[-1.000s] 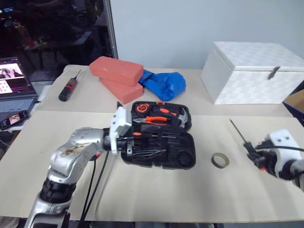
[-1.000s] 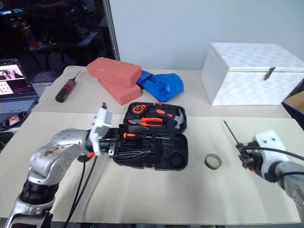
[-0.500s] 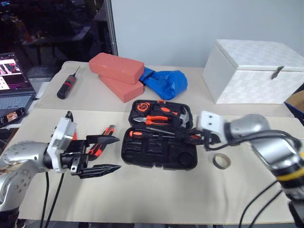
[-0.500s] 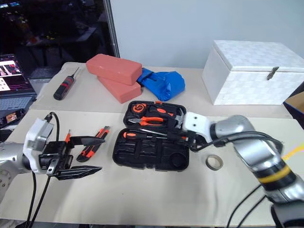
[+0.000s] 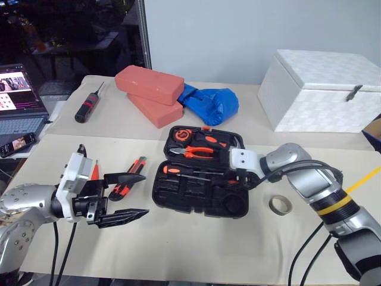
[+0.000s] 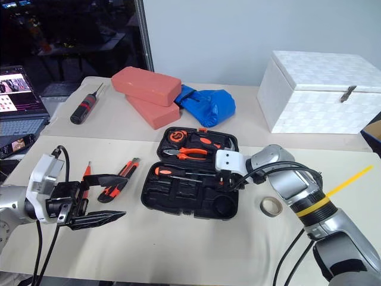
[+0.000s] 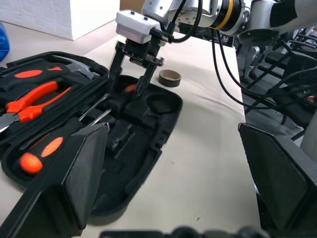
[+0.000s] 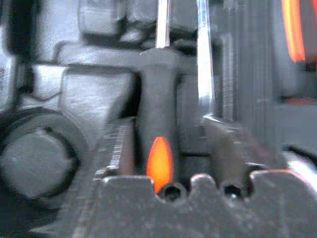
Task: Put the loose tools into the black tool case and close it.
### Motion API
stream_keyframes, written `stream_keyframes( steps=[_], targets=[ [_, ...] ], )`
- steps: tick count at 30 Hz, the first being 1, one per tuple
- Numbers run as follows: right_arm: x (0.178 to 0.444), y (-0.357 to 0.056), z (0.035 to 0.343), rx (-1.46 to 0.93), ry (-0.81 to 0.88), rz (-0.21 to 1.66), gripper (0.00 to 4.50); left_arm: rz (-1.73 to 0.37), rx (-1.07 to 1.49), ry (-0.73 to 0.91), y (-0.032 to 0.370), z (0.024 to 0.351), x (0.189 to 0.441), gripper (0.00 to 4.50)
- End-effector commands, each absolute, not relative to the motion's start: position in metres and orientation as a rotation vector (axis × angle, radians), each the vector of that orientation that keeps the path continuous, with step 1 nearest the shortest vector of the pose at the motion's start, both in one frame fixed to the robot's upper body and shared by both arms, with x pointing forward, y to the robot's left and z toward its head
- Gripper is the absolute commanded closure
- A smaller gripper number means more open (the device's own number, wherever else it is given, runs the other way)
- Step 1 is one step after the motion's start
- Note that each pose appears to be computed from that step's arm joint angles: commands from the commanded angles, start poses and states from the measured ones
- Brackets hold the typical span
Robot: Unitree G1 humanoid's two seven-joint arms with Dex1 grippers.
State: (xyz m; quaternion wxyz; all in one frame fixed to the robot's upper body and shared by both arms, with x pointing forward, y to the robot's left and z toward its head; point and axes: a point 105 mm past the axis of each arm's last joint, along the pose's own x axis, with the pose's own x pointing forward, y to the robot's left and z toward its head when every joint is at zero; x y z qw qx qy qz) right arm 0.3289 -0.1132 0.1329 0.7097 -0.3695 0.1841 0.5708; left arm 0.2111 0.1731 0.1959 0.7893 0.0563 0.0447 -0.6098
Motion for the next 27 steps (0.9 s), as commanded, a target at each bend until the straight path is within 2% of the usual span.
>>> stream_keyframes(
  steps=[1, 2, 5, 6, 7, 8, 11, 13, 16, 18, 21, 25, 27],
  targets=[
    [0.316, -0.106, 0.168, -0.662, 0.289, 1.334, 1.63, -1.313, 0.153, 0.072, 0.171, 0.202, 0.211, 0.0],
    [0.316, -0.107, 0.174, -0.618, 0.263, 1.332, 1.63, -1.312, 0.153, 0.071, 0.171, 0.202, 0.211, 0.0],
    [0.314, -0.107, 0.197, -0.386, 0.146, 1.324, 2.34, -1.3, 0.146, 0.06, 0.17, 0.201, 0.215, 0.0],
    [0.314, -0.107, 0.2, -0.344, 0.121, 1.304, 2.75, -1.295, 0.144, 0.056, 0.169, 0.201, 0.216, 0.0],
    [0.316, -0.107, 0.199, -0.328, 0.101, 1.275, 2.88, -1.292, 0.142, 0.054, 0.169, 0.202, 0.217, 0.0],
    [0.317, -0.107, 0.197, -0.322, 0.089, 1.247, 3.36, -1.29, 0.141, 0.054, 0.169, 0.202, 0.218, 0.0],
    [0.325, -0.104, 0.174, -0.313, 0.051, 1.093, 4.37, -1.269, 0.133, 0.055, 0.17, 0.199, 0.22, 0.0],
    [0.325, -0.101, 0.152, -0.362, 0.077, 1.047, 4.46, -1.248, 0.127, 0.055, 0.172, 0.197, 0.222, 0.0],
    [0.309, -0.093, 0.085, -0.562, 0.237, 1.124, 4.46, -1.202, 0.123, 0.066, 0.18, 0.19, 0.225, 0.0],
    [0.306, -0.095, 0.066, -0.664, 0.27, 1.162, 4.46, -1.172, 0.126, 0.069, 0.186, 0.186, 0.227, 0.0],
    [0.316, -0.097, 0.077, -0.721, 0.191, 1.142, 4.46, -1.1, 0.127, 0.06, 0.199, 0.182, 0.231, 0.0],
    [0.324, -0.089, 0.132, -0.574, -0.052, 1.067, 4.46, -0.876, 0.152, 0.032, 0.221, 0.174, 0.246, 0.0],
    [0.312, -0.09, 0.17, -0.438, -0.16, 1.093, 4.46, -0.613, 0.109, -0.008, 0.24, 0.175, 0.262, 0.0]
  ],
)
